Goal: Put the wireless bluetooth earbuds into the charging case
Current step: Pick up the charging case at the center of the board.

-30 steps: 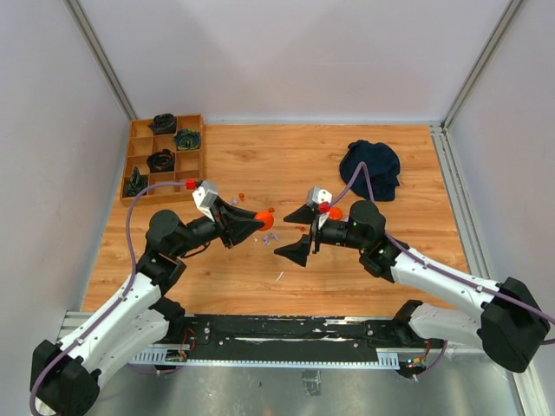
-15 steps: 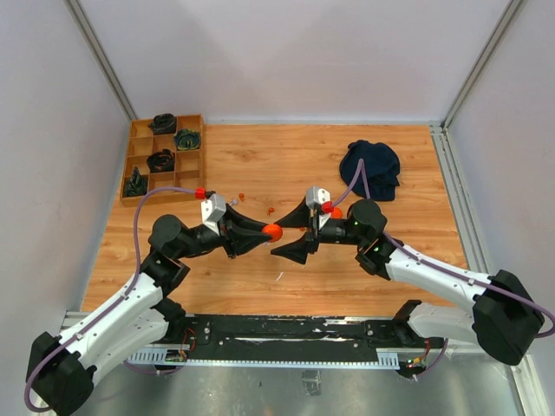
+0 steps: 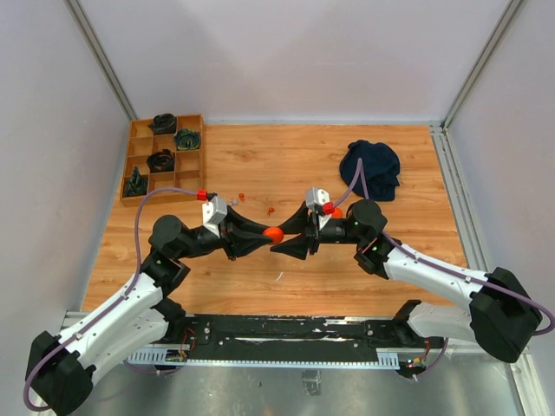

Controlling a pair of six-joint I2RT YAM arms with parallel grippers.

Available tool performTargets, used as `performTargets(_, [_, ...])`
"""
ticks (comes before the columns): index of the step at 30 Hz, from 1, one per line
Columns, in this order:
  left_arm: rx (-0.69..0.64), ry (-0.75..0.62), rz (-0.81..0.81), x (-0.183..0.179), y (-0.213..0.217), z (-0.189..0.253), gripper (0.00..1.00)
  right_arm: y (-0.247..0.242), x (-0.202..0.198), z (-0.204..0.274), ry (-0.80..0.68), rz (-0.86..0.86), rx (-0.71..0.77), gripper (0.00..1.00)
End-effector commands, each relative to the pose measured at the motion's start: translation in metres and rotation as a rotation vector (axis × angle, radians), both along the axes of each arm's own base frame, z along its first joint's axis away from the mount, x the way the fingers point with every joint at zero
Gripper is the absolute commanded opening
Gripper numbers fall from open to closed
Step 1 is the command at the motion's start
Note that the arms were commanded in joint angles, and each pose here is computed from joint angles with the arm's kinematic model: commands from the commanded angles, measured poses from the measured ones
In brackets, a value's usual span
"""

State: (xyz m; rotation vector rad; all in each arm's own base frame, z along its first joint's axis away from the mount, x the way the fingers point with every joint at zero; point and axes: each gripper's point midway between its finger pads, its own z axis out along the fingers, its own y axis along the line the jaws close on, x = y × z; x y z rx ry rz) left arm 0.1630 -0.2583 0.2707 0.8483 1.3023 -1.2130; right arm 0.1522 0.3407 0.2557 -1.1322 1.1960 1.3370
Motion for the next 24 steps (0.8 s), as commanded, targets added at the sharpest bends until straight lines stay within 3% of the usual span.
performTargets(1, [-0.048,-0.099,-0.017,-0.0076,0.0007,0.0265,0.11,-0.0011,0.0056,0.0145,-0.042,0.004,0.050,0.46])
performTargets(18, [-0.063,-0.105,-0.022,-0.0107,0.0013,0.0279,0.11,-0.0001,0.0029,0.0201,-0.027,0.021,0.085,0.37])
performTargets(24, [-0.067,-0.109,-0.022,-0.0118,0.0017,0.0292,0.11,-0.0007,0.0030,0.0192,-0.027,0.018,0.086,0.24])
